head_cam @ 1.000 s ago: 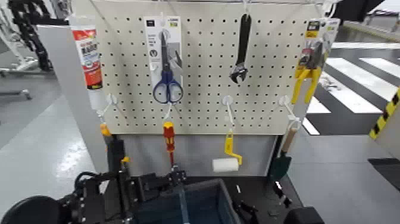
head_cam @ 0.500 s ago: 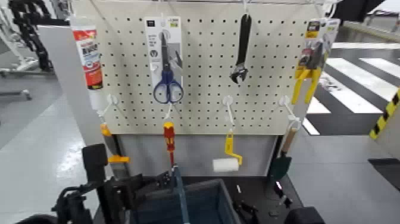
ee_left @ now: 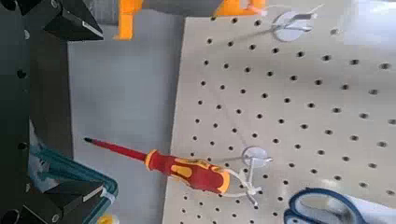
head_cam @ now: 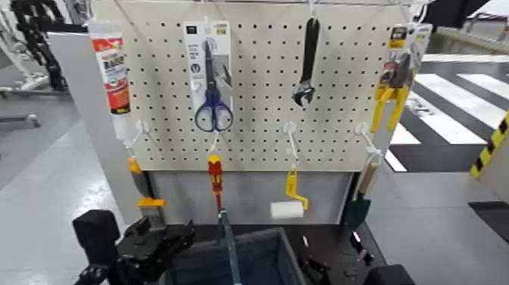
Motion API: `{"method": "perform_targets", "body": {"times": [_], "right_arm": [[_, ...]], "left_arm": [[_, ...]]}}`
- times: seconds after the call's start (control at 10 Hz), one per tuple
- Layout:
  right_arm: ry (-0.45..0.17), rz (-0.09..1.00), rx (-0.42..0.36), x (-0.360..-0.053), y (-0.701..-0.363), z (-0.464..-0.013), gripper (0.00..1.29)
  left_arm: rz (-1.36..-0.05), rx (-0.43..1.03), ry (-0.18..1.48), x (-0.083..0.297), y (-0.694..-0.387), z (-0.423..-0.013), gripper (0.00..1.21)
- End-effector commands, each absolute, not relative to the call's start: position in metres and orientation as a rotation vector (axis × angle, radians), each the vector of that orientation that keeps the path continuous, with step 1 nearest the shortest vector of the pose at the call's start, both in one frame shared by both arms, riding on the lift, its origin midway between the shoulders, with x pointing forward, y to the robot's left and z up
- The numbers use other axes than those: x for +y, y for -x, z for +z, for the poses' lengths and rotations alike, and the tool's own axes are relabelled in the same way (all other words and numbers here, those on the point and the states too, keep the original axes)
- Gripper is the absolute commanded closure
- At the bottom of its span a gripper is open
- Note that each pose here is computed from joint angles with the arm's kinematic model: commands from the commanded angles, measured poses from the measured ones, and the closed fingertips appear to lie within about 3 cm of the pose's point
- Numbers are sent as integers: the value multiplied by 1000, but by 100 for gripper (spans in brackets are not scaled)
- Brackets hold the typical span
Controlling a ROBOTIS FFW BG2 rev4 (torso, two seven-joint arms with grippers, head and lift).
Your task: Place the crate on the table.
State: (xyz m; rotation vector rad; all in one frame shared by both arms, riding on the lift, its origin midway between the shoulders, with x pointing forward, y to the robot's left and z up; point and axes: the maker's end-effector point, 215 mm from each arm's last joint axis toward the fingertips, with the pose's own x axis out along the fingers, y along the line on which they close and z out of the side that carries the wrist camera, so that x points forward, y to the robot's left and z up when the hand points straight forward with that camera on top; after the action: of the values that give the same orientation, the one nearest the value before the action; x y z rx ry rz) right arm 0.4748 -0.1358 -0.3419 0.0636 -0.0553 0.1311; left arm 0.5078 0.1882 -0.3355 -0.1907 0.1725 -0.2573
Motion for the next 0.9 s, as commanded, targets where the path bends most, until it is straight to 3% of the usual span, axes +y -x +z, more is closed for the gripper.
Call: {"method": "perform_targets", "body": {"times": [0.1,0.4,0.9], "right_arm": [[-65,129,-57,-137,-474,-341,14],[-65,128,-58,-138,-473,-341,14],[-60,114,-63,-142,-472,-341,15]], "left_arm": [[-199,86,97,200,-496,-328,16],[-113,1,-16,215,-476,-329,16],[-66,-36,-32,214,-463,-333,16]]}}
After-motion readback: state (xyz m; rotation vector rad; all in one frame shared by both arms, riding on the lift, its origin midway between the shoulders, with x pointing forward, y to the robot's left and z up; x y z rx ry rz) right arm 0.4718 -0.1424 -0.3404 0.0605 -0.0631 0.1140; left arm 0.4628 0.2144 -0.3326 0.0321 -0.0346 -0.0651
